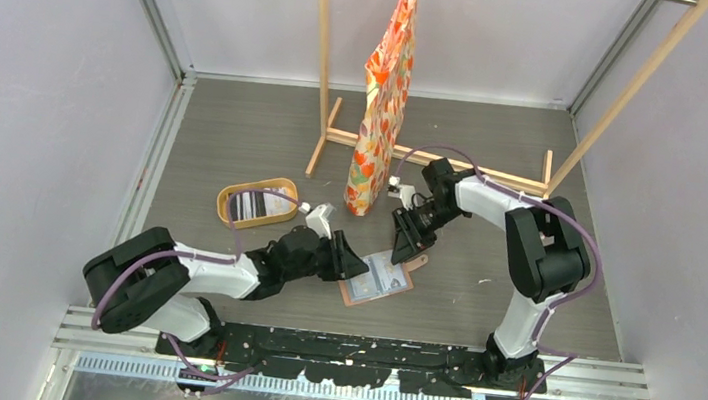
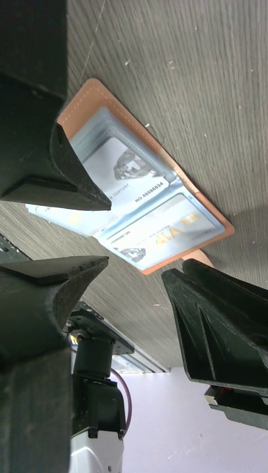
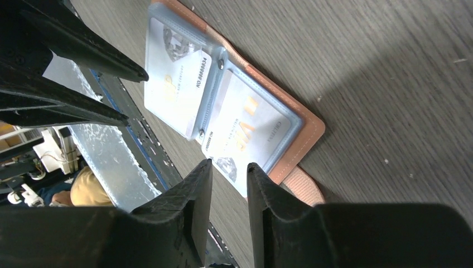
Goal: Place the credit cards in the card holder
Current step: Insert the credit card into the card holder.
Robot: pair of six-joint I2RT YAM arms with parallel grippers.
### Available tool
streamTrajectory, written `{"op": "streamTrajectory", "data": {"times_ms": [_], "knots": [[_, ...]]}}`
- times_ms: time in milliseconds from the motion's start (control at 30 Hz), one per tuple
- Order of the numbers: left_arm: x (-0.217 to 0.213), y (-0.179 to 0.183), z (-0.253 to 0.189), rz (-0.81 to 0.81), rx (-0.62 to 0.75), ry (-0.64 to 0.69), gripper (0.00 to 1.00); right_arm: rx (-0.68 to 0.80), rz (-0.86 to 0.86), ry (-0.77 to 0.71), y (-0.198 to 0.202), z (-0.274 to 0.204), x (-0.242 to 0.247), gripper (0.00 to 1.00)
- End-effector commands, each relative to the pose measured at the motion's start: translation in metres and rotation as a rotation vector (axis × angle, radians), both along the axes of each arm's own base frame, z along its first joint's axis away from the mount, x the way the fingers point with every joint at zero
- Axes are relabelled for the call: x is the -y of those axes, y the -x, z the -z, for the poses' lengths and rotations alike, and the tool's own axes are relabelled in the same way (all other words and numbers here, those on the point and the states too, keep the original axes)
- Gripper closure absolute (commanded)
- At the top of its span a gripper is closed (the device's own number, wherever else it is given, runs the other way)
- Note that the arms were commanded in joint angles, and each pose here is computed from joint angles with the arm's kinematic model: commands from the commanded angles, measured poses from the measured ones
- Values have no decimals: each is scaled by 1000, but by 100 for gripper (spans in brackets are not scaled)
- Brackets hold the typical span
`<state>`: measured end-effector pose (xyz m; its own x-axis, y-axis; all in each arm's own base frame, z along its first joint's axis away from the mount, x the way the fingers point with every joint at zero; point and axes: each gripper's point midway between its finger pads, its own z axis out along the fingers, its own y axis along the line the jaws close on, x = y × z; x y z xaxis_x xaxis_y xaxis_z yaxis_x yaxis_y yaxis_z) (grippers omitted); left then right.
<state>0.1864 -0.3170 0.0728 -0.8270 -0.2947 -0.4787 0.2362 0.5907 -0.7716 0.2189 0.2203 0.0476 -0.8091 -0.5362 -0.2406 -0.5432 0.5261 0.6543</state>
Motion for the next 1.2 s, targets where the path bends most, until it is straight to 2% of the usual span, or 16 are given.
{"op": "streamTrajectory", "data": {"times_ms": [0, 467, 700, 1167], "knots": [[0, -9, -10, -16, 102, 31, 63, 8, 31, 20, -10, -5, -2, 64], [4, -9, 5, -14, 48, 11, 63, -41, 50, 94, -13, 11, 4, 62], [-3, -12, 14, -62, 13, -29, 65, -60, 43, 79, -11, 10, 2, 62], [1, -11, 15, -49, 6, -30, 67, -84, 32, 34, -7, 3, -4, 63]]}}
